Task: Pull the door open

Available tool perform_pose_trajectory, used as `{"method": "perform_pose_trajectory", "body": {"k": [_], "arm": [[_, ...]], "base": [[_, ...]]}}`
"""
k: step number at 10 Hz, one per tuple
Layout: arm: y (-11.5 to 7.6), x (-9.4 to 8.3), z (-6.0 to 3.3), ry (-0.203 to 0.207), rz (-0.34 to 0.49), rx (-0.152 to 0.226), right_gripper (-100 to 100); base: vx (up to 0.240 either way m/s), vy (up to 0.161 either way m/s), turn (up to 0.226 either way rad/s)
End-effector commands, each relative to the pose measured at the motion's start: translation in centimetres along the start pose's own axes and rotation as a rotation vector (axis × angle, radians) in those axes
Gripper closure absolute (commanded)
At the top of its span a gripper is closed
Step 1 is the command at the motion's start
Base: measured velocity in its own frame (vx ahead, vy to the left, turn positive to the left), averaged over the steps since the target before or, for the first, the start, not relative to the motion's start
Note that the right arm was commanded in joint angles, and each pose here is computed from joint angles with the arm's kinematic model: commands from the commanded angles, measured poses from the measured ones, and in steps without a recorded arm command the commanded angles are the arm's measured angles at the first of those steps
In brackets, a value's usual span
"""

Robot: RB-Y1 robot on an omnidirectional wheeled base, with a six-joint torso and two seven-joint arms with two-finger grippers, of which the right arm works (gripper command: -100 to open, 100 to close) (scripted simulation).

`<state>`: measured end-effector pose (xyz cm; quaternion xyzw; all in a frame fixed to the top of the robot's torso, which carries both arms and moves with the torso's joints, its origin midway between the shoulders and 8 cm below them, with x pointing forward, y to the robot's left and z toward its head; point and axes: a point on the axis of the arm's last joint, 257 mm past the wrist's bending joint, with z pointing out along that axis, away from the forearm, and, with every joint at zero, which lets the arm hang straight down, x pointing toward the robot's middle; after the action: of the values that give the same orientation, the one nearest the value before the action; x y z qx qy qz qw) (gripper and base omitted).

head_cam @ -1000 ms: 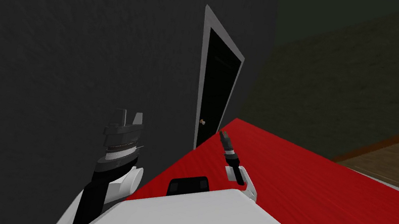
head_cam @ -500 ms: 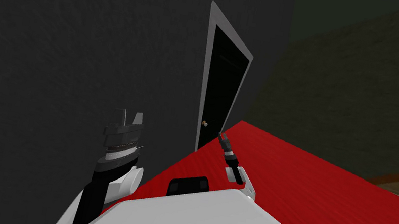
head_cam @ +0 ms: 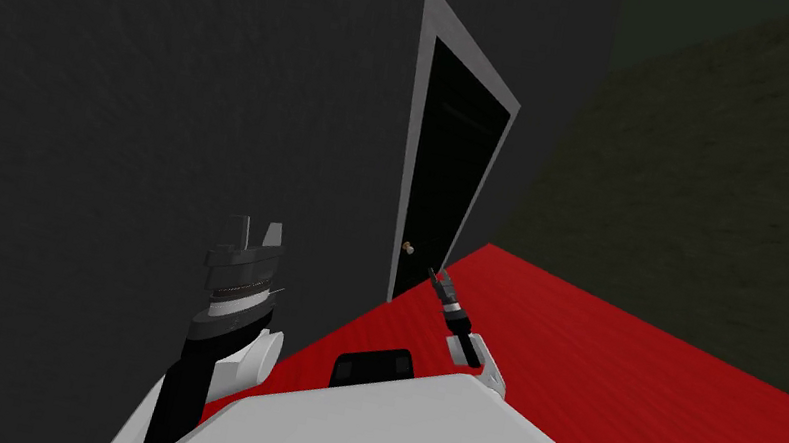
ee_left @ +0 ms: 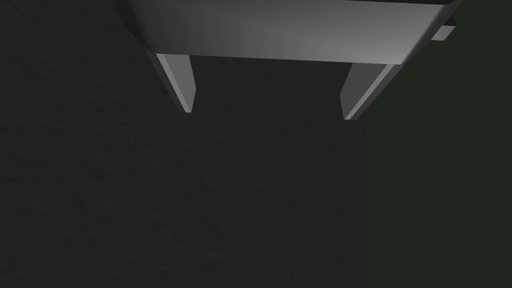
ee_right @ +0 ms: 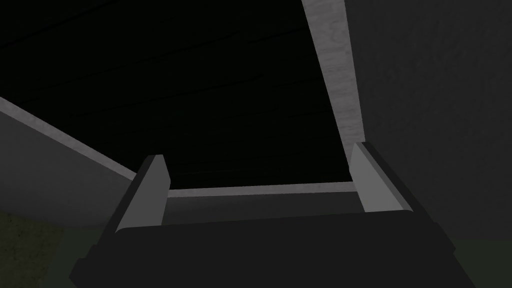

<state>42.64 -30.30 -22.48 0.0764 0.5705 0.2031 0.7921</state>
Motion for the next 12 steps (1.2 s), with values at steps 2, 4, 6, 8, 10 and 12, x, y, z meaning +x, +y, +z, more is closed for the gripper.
{"method": "perform_pose_trajectory", "body": {"k": [2, 4, 6, 8, 10, 12], "arm": [[-1.1, 1.4, -0.64, 0.031, -0.043, 0.013, -100], [-2.0, 3.0, -1.36, 0.070, -0.093, 0.025, -100], [-2.5, 3.8, -1.74, 0.089, -0.117, 0.031, -100], [-3.3, 5.3, -2.52, 0.126, -0.162, 0.040, -100], [-4.0, 6.6, -3.22, 0.159, -0.204, 0.045, -100], [-4.6, 8.0, -4.07, 0.195, -0.239, 0.051, -100]], "base": [[0.032, -0.037, 0.097], [0.050, -0.076, 0.190], [0.065, -0.076, 0.105], [0.040, -0.055, 0.132], [0.049, -0.080, 0.167], [0.048, -0.083, 0.143]]}}
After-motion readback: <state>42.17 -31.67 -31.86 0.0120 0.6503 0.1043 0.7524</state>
